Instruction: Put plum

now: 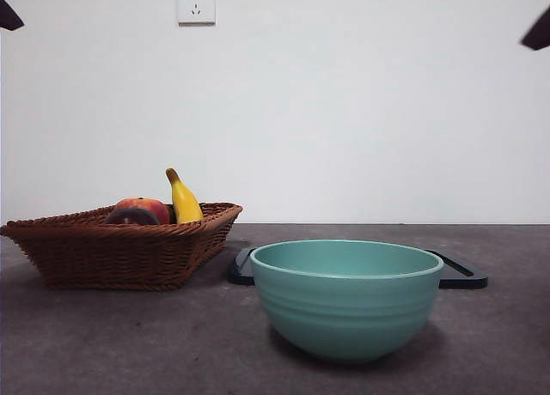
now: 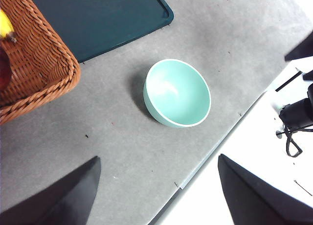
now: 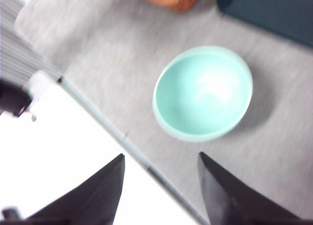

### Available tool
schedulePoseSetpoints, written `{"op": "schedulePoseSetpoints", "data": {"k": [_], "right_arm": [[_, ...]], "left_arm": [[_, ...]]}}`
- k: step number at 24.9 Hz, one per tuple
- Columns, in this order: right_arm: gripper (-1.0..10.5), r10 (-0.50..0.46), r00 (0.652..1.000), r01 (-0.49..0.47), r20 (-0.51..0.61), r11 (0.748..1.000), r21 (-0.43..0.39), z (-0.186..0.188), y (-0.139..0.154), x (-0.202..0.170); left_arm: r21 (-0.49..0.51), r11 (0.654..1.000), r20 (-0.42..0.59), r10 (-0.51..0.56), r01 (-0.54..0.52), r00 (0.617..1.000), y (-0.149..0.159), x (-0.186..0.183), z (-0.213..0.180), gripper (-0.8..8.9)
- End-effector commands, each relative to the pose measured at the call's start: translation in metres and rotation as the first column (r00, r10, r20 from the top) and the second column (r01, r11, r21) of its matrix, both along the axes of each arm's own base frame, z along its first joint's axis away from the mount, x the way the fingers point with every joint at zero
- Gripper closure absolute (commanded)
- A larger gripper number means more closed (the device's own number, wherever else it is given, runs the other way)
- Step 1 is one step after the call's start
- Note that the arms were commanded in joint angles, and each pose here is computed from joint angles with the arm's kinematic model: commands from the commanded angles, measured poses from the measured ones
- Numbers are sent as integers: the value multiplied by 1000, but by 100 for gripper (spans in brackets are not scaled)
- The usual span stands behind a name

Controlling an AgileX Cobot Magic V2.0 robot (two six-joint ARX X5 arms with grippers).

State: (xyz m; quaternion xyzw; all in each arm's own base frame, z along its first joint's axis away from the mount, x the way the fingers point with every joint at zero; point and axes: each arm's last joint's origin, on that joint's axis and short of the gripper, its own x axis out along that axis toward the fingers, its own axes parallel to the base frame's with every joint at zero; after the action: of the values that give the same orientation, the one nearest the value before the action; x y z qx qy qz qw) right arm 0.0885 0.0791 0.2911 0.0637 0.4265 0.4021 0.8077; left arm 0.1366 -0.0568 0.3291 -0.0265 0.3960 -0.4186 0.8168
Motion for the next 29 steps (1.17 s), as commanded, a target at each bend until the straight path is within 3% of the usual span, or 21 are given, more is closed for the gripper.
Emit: {"op": "schedulePoseSetpoints", "data": {"k": [1,18,20,21,24,29], "right_arm": [[710,12,1000,-12,22,1000,17,6,-1,-3],[736,11,1000,-12,25,1000,19,6,-1,-3],[834,11,1000,-12,25,1000,19,6,-1,-3],[918,11,1000,-12,25,1000,19,6,-1,-3],[940,10,1000,-10,26,1000,18,6,-1,-3],[941,6,999,-7,33,1000,21,6,-1,-3]], "left_arm": [[-2,1000,10,-10,10,1000,-1,1,2,440],[-2,1000,9,-10,10,1000,-1,1,2,451],[-2,1000,9,-10,10,1000,-1,1,2,517],[-2,1000,9,-10,10,1000,-1,1,2,605],[-2,1000,10,-10,10,1000,-1,1,2,815],[-2,1000,9,-10,10,1000,-1,1,2,804]]}}
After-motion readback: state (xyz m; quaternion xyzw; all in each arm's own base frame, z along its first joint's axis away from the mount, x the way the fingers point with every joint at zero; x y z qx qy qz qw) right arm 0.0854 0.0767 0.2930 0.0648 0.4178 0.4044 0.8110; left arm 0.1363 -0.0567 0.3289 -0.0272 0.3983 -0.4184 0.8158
